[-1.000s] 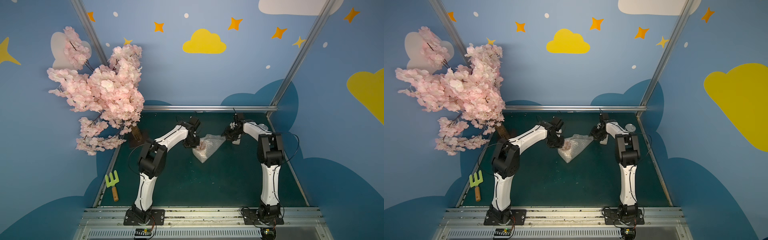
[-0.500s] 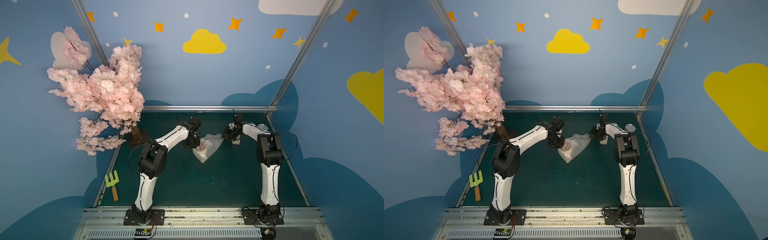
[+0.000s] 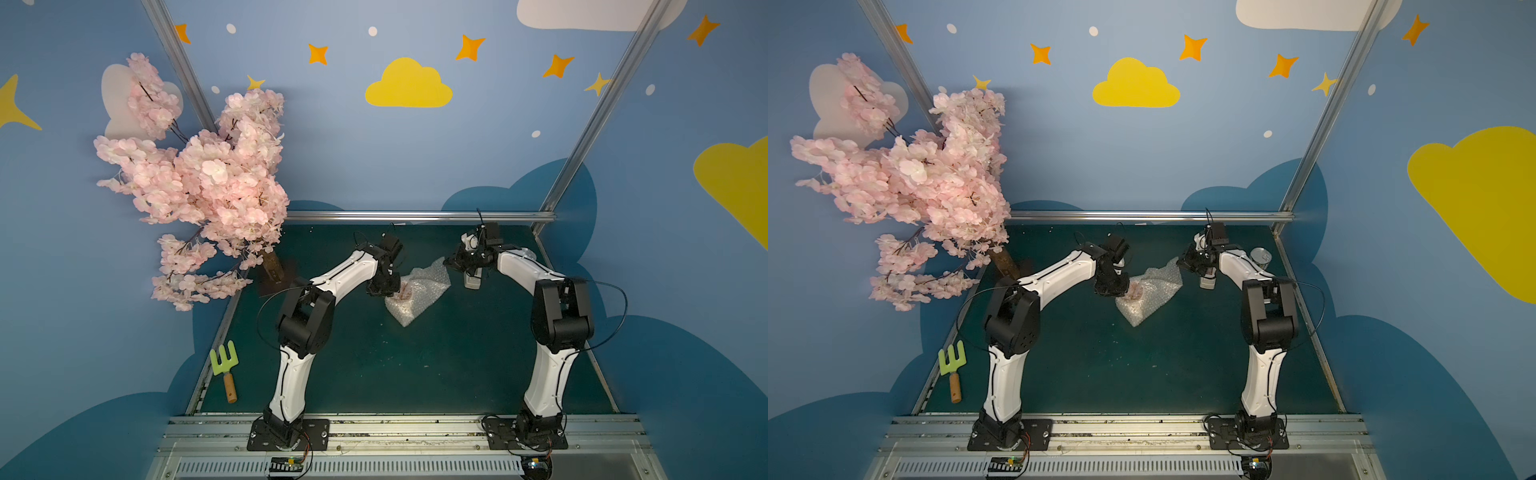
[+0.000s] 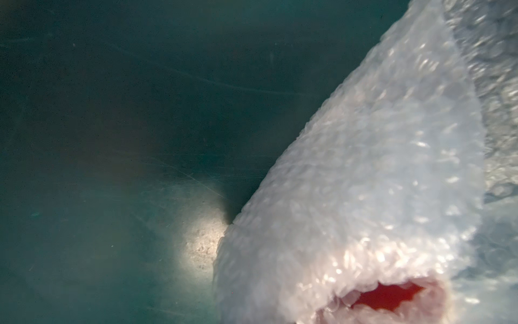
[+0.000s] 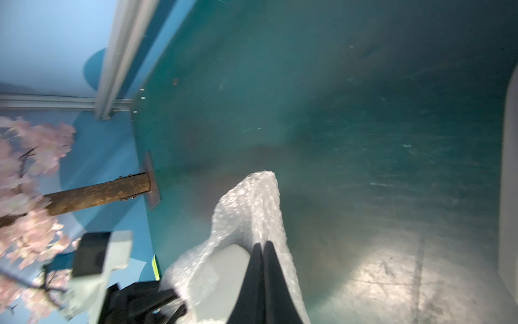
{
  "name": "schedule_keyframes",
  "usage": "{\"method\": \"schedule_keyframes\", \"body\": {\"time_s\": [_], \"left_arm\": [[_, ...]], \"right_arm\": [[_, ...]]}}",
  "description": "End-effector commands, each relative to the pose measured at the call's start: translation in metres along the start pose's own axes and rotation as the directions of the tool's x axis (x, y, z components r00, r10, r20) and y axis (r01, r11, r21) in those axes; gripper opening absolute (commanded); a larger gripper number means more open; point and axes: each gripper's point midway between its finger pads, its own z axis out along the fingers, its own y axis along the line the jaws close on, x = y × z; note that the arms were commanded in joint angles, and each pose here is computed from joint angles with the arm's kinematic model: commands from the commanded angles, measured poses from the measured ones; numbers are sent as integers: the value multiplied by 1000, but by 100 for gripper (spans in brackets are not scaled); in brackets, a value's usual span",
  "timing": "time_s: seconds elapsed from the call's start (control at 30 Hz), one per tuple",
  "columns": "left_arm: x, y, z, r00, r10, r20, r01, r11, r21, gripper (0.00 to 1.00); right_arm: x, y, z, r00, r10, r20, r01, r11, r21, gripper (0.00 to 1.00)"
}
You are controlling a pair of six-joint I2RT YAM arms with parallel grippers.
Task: Wrap mugs in bubble wrap
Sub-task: Wrap the mug in bubble wrap.
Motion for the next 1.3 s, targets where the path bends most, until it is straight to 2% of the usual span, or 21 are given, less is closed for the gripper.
{"method": "schedule_keyframes", "body": {"time_s": [0.0, 0.17, 0.33, 0.53, 0.67, 0.93, 1.07, 1.27], "left_arm": [[16, 8, 19, 997, 10, -76, -13, 999, -42, 10], [14, 6, 19, 997, 10, -75, -13, 999, -39, 10], [11, 4, 19, 997, 9, -74, -12, 999, -36, 10], [9, 1, 21, 997, 5, -75, -7, 999, -32, 10], [11, -1, 23, 997, 5, -80, -7, 999, -31, 10], [10, -2, 25, 997, -9, -78, 6, 1000, -28, 9], [9, -4, 26, 997, -11, -78, 10, 1000, -24, 8], [7, -5, 23, 998, -16, -67, 15, 1000, -21, 8]], "right_arm": [[4, 15, -11, 999, -32, -6, 32, 999, -40, 0], [17, 37, -19, 996, -60, -65, 49, 987, -150, 0], [43, 71, -22, 983, -109, -148, 57, 946, -320, 0], [80, 91, -28, 957, -164, -240, 52, 908, -415, 0], [106, 104, -19, 928, -209, -309, 48, 888, -458, 0], [148, 102, 7, 881, -188, -434, -10, 910, -414, 0], [165, 79, 24, 862, -140, -486, -23, 949, -314, 0], [174, 42, 38, 851, -92, -517, 22, 990, -141, 0]]}}
